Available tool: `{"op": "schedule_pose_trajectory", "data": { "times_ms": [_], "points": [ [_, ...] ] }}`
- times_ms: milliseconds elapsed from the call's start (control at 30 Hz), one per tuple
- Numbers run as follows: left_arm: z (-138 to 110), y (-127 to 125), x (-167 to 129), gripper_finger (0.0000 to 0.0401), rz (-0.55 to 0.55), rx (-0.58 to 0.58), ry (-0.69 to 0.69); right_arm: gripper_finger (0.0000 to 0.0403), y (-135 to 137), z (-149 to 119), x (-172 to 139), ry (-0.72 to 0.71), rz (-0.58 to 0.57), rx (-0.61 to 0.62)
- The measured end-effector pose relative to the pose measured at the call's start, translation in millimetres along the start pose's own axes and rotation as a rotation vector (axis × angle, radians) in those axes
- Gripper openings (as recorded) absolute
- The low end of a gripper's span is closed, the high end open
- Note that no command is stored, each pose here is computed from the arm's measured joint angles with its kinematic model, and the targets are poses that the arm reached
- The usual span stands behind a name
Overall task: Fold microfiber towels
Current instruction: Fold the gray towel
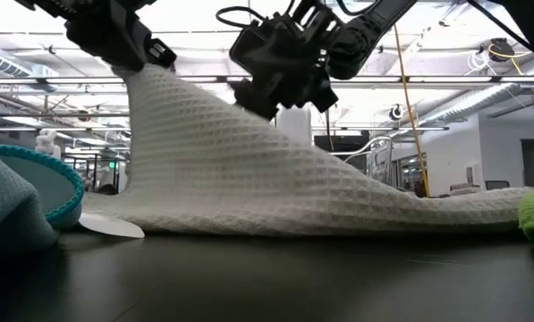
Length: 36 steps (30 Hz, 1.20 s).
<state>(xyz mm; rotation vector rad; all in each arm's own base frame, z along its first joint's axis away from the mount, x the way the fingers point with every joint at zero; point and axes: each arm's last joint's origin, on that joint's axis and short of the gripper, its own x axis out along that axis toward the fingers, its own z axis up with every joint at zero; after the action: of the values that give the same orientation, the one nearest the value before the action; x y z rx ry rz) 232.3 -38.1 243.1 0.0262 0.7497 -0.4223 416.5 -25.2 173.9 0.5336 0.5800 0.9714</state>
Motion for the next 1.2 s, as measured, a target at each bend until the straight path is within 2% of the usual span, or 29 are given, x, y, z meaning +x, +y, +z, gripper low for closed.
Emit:
{"op": "schedule_pose_trajectory", "data": {
  "times_ms": [133,233,333,467,533,933,1200],
  "points": [
    [-1,0,0,0.0,0.025,-0.011,0.012,0.0132,1,-4,6,0.022,0.022,0.041],
    [-1,0,0,0.0,0.026,-0.001,0.012,0.0132,3,-2,9,0.017,0.019,0.023],
    [1,1,2,0.0,0.016,0.01,-0.008,0.0132,2,1,9,-0.008,-0.022,0.019],
    [3,2,2,0.0,-0.015,0.013,-0.031,0.0134,-4,6,0,-0.068,-0.146,0.002],
    [3,3,4,0.0,-0.012,0.013,-0.03,0.014,-6,6,-3,-0.076,-0.172,-0.005],
    [7,20,13,0.0,-0.025,0.001,-0.036,0.0171,-6,17,-1,-0.086,-0.167,-0.092],
    [30,18,10,0.0,-0.019,0.037,-0.026,0.0171,-20,8,4,-0.078,-0.166,-0.069]
  ]
}}
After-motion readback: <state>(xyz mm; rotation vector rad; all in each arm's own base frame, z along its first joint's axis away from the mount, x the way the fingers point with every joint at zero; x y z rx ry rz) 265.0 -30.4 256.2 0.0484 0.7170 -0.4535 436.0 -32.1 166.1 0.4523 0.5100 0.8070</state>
